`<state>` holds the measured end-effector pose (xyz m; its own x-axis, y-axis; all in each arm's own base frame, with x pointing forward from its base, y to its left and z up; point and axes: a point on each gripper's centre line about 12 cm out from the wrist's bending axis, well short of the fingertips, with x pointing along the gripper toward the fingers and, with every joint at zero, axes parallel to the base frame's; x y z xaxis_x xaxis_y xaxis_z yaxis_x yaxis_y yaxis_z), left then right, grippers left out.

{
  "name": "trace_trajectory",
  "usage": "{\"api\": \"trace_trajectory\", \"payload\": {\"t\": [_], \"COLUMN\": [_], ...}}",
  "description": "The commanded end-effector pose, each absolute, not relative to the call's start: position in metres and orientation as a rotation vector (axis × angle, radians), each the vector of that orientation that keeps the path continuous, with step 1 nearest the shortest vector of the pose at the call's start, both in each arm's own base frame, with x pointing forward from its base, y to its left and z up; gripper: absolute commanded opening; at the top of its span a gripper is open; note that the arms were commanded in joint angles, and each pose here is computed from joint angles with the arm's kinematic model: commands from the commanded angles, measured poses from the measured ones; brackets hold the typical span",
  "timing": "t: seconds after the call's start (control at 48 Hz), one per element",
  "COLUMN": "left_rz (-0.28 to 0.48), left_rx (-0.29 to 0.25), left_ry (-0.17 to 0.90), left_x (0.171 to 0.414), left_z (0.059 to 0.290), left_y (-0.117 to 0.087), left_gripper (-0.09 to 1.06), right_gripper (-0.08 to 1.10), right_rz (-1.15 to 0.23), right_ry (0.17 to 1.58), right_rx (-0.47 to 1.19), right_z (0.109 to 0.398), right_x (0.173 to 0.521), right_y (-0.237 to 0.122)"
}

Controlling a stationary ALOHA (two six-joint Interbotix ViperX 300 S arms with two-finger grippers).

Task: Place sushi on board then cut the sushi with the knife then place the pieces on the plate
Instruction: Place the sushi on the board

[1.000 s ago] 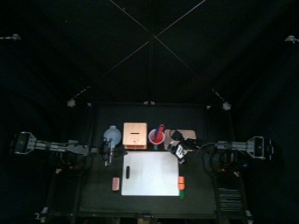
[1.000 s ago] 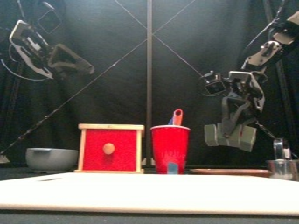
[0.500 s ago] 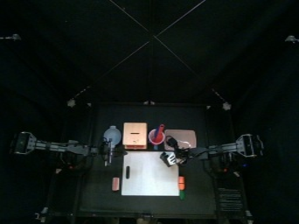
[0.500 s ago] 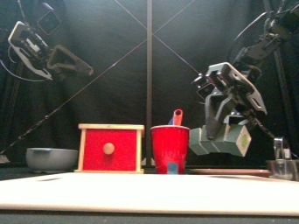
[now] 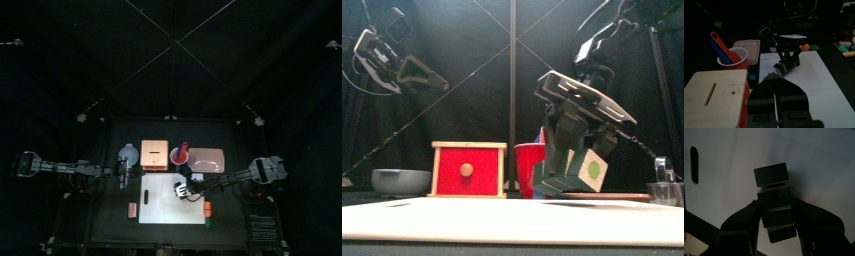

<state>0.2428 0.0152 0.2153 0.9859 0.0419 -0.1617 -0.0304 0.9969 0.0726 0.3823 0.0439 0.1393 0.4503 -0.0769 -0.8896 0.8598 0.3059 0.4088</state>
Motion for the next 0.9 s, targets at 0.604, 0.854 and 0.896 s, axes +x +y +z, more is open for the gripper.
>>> {"api": "trace_trajectory", "payload": {"t": [0.604, 0.854, 0.896], "left_rz": [0.046, 0.045, 0.044], "left_rx": [0.076, 0.075, 0.075], "left_ry": [0.154, 0.163, 0.163], "left_x": [0.245, 0.244, 0.244], "left_z": [0.219, 0.216, 0.216], "left_y": [0.018, 0.018, 0.017], "left_gripper": [-0.02, -0.02, -0.02], "right_gripper": [0.59, 0.60, 0.61], "right_rz": [-1.145, -1.246, -1.252], "right_ry": [0.761, 0.792, 0.794], "right_rx": [1.178, 1.152, 1.149], "right_z": [0.154, 0.149, 0.149], "right_x": [0.432, 0.442, 0.443], "right_y": [0.072, 0.074, 0.075]}}
